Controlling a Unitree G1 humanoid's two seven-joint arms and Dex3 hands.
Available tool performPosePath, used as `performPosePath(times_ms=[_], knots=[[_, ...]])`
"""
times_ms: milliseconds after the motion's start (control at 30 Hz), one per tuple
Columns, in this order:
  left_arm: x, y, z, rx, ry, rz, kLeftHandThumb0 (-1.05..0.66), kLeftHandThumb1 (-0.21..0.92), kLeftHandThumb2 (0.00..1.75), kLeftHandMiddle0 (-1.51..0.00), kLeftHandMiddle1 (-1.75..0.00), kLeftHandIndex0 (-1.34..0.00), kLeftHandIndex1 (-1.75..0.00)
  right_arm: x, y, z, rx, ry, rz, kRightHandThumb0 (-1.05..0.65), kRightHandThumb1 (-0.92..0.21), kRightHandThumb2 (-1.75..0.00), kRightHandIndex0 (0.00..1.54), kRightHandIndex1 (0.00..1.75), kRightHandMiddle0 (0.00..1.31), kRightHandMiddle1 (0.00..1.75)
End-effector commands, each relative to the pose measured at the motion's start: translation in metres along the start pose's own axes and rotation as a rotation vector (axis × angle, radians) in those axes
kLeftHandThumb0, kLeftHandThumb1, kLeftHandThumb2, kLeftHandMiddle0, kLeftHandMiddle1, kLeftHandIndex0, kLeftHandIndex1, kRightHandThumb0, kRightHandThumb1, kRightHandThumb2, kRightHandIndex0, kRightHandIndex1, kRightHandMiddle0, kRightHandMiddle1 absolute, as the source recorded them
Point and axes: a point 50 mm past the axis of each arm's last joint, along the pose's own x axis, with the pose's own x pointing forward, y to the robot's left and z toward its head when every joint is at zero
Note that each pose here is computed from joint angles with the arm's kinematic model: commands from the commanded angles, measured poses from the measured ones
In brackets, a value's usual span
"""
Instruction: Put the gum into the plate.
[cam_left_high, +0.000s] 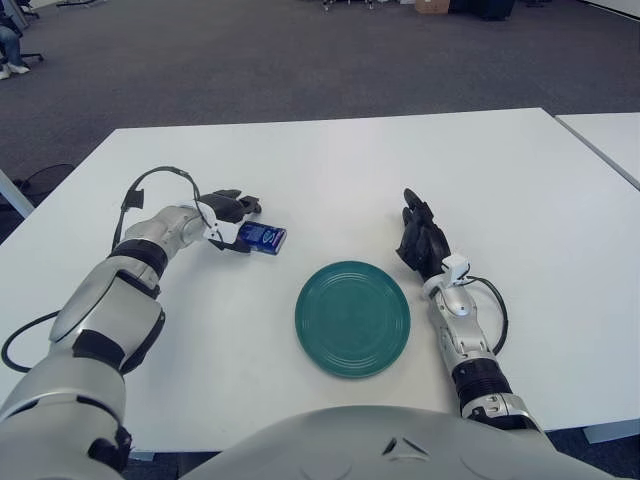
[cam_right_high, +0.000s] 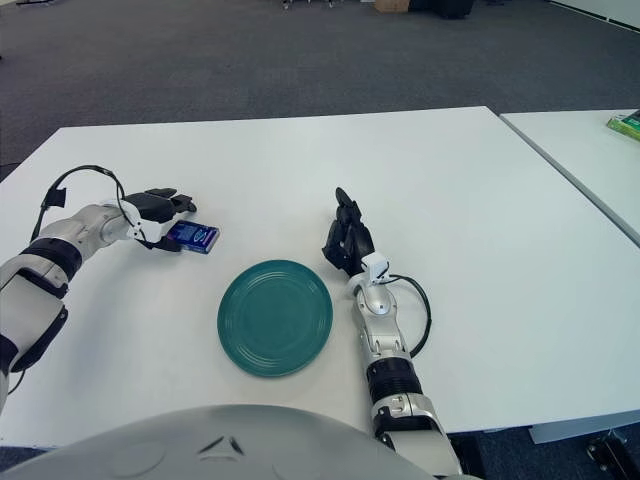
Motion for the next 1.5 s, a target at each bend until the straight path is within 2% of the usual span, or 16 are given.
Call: performPosePath(times_ms=[0,267,500,567,600,633,700,733,800,833,900,933,1000,1100,1233,1467], knots=[[0.007,-0.025,0.014,0.06,-0.028,-0.139,-1.04,0.92,0.29,0.0,0.0,0.0,-0.75,-0.026,-0.003,-0.04,0.018,0.221,-0.039,-0.8,-0.92,-0.99,0.0,0.0,0.0,0.18],[0.01,-0.033,0.021,0.132,-0.05,-0.198,-1.01,0.92,0.28,0.0,0.0,0.0,-0.65,-0.027,-0.003,-0.039,0.022,0.217,-0.043,-0.8,-0.92,-0.99,0.0,0.0,0.0,0.19],[0.013,-0.033,0.029,0.181,-0.094,-0.244,-1.01,0.92,0.28,0.0,0.0,0.0,-0.64,-0.027,-0.003,-0.039,0.024,0.222,-0.039,-0.79,-0.92,-0.98,0.0,0.0,0.0,0.19],[0.014,-0.034,0.033,0.185,-0.115,-0.264,-1.01,0.92,0.26,-0.05,-0.02,0.0,-0.78,-0.028,-0.002,-0.039,0.024,0.222,-0.04,-0.79,-0.92,-0.98,0.0,0.0,0.0,0.2],[0.014,-0.035,0.035,0.182,-0.127,-0.274,-1.0,0.92,0.25,-0.1,-0.03,0.0,-0.93,-0.028,-0.002,-0.039,0.025,0.221,-0.039,-0.79,-0.92,-0.98,0.0,0.0,0.0,0.2],[0.014,-0.035,0.036,0.18,-0.133,-0.279,-1.0,0.92,0.23,-0.14,-0.14,-0.02,-1.07,-0.028,-0.001,-0.039,0.025,0.221,-0.039,-0.79,-0.92,-0.99,0.0,0.0,0.0,0.2],[0.014,-0.037,0.038,0.168,-0.143,-0.291,-0.99,0.92,0.22,-0.12,-0.35,-0.03,-1.2,-0.028,-0.001,-0.038,0.025,0.219,-0.038,-0.79,-0.92,-0.99,0.0,0.0,0.0,0.2],[0.015,-0.039,0.039,0.147,-0.14,-0.297,-0.95,0.91,0.19,-0.08,-0.75,-0.1,-1.4,-0.028,-0.001,-0.038,0.025,0.217,-0.039,-0.79,-0.92,-0.99,0.0,0.0,0.0,0.2],[0.017,-0.046,0.041,0.088,-0.118,-0.303,-0.86,0.89,0.15,-0.07,-1.24,-0.2,-1.57,-0.029,-0.001,-0.038,0.024,0.214,-0.039,-0.79,-0.92,-0.99,0.0,0.0,0.0,0.2],[0.018,-0.049,0.041,0.06,-0.103,-0.302,-0.77,0.82,0.3,-0.14,-1.34,-0.27,-1.58,-0.029,-0.001,-0.038,0.024,0.213,-0.04,-0.79,-0.92,-0.99,0.0,0.0,0.0,0.2],[0.02,-0.053,0.042,-0.007,-0.074,-0.299,-0.58,0.59,0.79,-0.38,-1.58,-0.43,-1.65,-0.029,-0.001,-0.038,0.024,0.211,-0.04,-0.79,-0.92,-1.0,0.0,0.0,0.0,0.2],[0.02,-0.053,0.042,-0.035,-0.067,-0.301,-0.54,0.52,0.94,-0.46,-1.64,-0.47,-1.69,-0.029,-0.001,-0.038,0.025,0.21,-0.041,-0.79,-0.92,-1.0,0.0,0.0,0.0,0.2],[0.021,-0.054,0.043,-0.067,-0.062,-0.307,-0.5,0.44,1.09,-0.56,-1.69,-0.52,-1.72,-0.03,-0.001,-0.038,0.026,0.209,-0.042,-0.8,-0.92,-1.0,0.0,0.0,0.0,0.2],[0.021,-0.055,0.044,-0.085,-0.064,-0.316,-0.48,0.38,1.21,-0.65,-1.73,-0.56,-1.74,-0.03,-0.002,-0.038,0.025,0.209,-0.044,-0.8,-0.92,-1.0,0.0,0.0,0.0,0.2],[0.023,-0.056,0.049,-0.1,-0.077,-0.324,-0.1,0.16,1.43,-0.74,-1.59,-0.62,-1.74,-0.03,-0.002,-0.039,0.024,0.21,-0.05,-0.8,-0.92,-0.99,0.0,0.0,0.0,0.22],[0.026,-0.055,0.056,-0.102,-0.102,-0.292,-0.01,0.07,1.51,-0.83,-1.51,-0.63,-1.75,-0.031,-0.002,-0.038,0.031,0.214,-0.052,-0.79,-0.92,-0.98,0.01,0.0,0.0,0.25]])
